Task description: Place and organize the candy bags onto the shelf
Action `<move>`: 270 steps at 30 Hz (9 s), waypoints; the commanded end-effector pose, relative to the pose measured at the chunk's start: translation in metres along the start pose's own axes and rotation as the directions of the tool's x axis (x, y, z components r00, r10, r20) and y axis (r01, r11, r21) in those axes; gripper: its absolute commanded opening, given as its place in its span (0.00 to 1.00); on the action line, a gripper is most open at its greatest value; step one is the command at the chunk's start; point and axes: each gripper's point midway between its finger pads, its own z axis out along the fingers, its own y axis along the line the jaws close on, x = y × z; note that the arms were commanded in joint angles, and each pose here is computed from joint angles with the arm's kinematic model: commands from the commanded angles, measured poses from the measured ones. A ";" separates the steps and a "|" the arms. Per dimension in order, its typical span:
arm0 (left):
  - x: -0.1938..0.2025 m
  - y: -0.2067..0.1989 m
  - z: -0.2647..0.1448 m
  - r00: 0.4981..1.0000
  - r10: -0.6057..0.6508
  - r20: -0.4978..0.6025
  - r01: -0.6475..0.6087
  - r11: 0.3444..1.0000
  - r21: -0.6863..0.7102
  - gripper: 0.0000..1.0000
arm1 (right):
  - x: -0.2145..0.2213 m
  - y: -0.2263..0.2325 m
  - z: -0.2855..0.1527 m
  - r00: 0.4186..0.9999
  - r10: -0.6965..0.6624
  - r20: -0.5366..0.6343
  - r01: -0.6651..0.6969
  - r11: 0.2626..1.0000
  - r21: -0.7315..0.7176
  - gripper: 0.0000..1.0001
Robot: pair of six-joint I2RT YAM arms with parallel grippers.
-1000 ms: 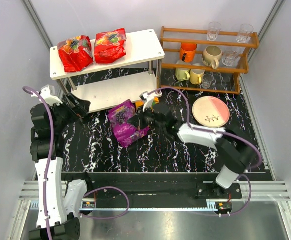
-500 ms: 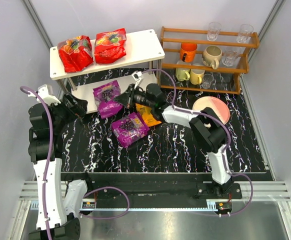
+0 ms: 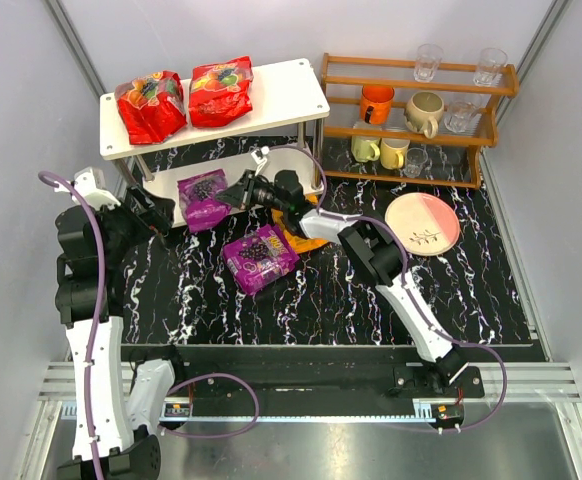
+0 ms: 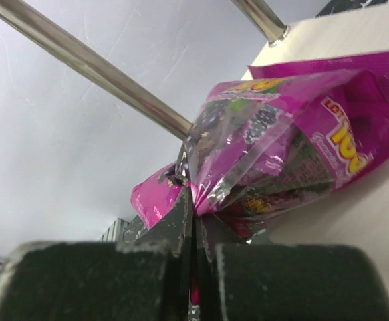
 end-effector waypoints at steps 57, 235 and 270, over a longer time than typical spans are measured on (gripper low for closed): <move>0.002 -0.019 -0.016 1.000 -0.020 0.020 0.018 0.995 0.093 0.99 | 0.020 0.046 -0.144 0.985 -0.155 -0.073 0.171 0.897 0.407 0.90; 0.031 -0.031 -0.023 0.996 -0.067 -0.054 0.076 0.979 0.188 0.99 | 0.069 0.127 -0.289 0.974 -0.114 -0.194 0.191 0.873 0.448 0.61; 0.043 -0.028 -0.013 0.990 -0.100 -0.097 0.118 0.974 0.193 0.99 | 0.128 0.094 -0.367 0.966 0.260 0.008 -0.214 0.775 0.594 0.61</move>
